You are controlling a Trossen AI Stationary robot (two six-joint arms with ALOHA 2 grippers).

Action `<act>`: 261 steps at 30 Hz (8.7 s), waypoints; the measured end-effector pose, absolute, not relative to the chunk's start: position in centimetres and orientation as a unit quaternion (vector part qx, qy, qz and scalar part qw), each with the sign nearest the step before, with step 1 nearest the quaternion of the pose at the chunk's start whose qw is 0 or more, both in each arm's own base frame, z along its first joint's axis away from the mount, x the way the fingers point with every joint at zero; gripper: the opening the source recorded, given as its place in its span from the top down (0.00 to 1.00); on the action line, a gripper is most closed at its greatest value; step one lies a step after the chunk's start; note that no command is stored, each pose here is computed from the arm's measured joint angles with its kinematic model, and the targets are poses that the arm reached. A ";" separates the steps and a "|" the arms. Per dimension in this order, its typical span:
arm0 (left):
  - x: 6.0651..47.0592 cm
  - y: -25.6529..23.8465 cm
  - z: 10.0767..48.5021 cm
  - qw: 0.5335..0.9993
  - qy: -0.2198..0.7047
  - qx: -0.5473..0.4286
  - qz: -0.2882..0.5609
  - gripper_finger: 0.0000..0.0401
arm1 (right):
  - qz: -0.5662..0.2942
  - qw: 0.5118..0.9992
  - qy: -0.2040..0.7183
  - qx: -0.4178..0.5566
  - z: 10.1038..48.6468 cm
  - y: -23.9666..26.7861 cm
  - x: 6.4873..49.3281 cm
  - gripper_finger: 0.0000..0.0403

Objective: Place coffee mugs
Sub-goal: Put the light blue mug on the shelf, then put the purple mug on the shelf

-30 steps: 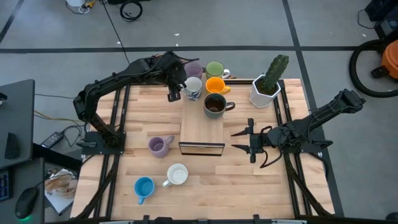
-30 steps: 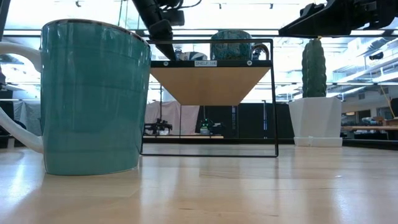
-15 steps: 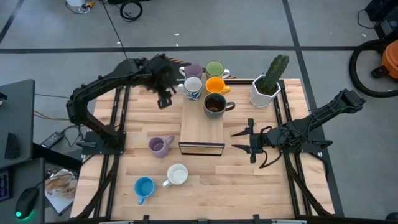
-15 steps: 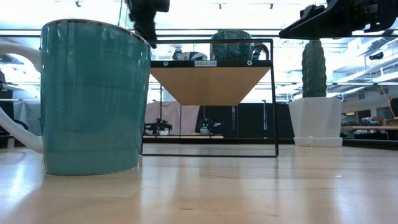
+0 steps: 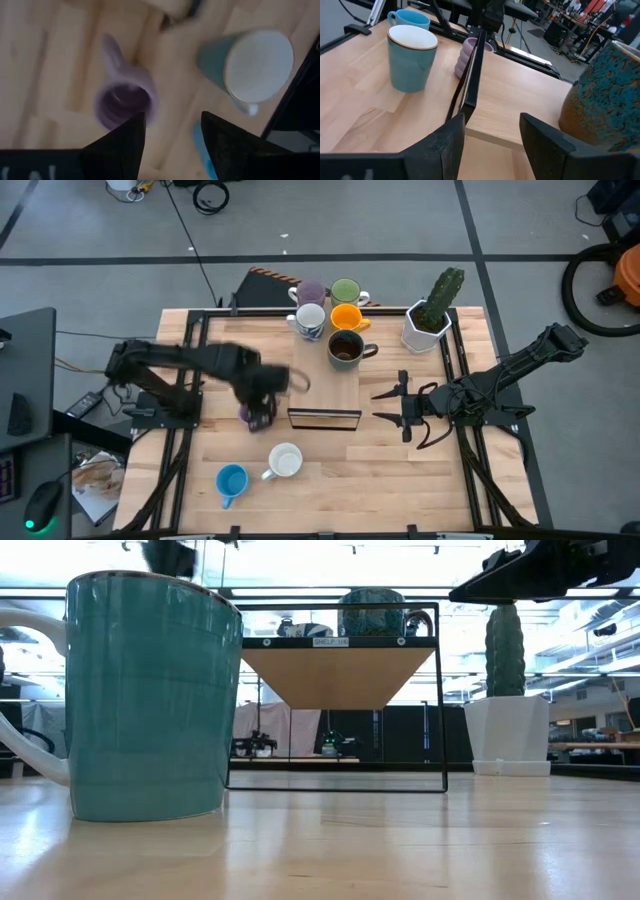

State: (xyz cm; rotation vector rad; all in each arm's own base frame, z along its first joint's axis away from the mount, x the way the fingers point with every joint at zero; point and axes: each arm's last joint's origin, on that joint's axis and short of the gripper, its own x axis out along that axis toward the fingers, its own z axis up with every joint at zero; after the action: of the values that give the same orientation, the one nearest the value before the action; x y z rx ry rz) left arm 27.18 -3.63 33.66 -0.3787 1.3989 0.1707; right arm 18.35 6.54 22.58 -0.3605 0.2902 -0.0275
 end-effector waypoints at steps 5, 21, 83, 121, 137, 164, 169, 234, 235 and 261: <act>25.9 -9.1 33.3 0.735 0.634 -0.203 0.128 0.50 | -0.017 0.977 0.143 -0.157 22.6 6.6 18.3 0.51; 19.7 -23.6 31.4 0.640 0.552 -0.449 0.289 0.50 | -0.025 0.972 0.083 -0.219 23.9 6.4 18.7 0.51; 19.7 -29.1 20.2 0.625 0.540 -0.307 0.472 0.85 | 0.012 0.973 0.023 -0.231 24.8 3.9 20.2 0.51; 21.0 -11.9 35.1 0.793 0.494 -0.155 0.322 0.85 | 0.021 0.980 0.037 -0.196 24.5 4.2 20.1 0.51; 25.3 -2.2 36.4 0.825 0.519 0.046 0.220 0.85 | 0.063 0.987 0.087 -0.116 23.4 5.8 19.5 0.51; 29.2 6.6 34.6 0.841 0.527 0.071 0.095 0.85 | 0.117 0.981 0.151 0.042 22.1 10.2 17.8 0.51; 30.1 6.9 33.7 0.832 0.539 0.094 0.093 0.85 | 0.117 0.981 0.151 0.044 22.1 10.2 17.8 0.51; 27.1 -3.6 29.8 0.753 0.641 0.019 0.144 0.62 | 0.116 0.986 0.117 -0.034 22.6 9.8 18.2 0.51; 27.1 -3.7 29.2 0.754 0.640 0.022 0.149 0.62 | 0.113 0.986 0.116 -0.035 22.6 9.7 18.3 0.51; 25.7 -1.1 23.4 0.819 0.552 -0.094 0.129 0.69 | 0.101 0.988 0.114 -0.023 22.6 9.3 18.5 0.51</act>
State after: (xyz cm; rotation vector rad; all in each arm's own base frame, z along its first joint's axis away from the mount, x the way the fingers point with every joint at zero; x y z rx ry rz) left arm 25.68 -1.09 23.40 -0.2011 1.1758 0.2741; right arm 18.51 9.25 22.64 -0.0463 0.2291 0.2032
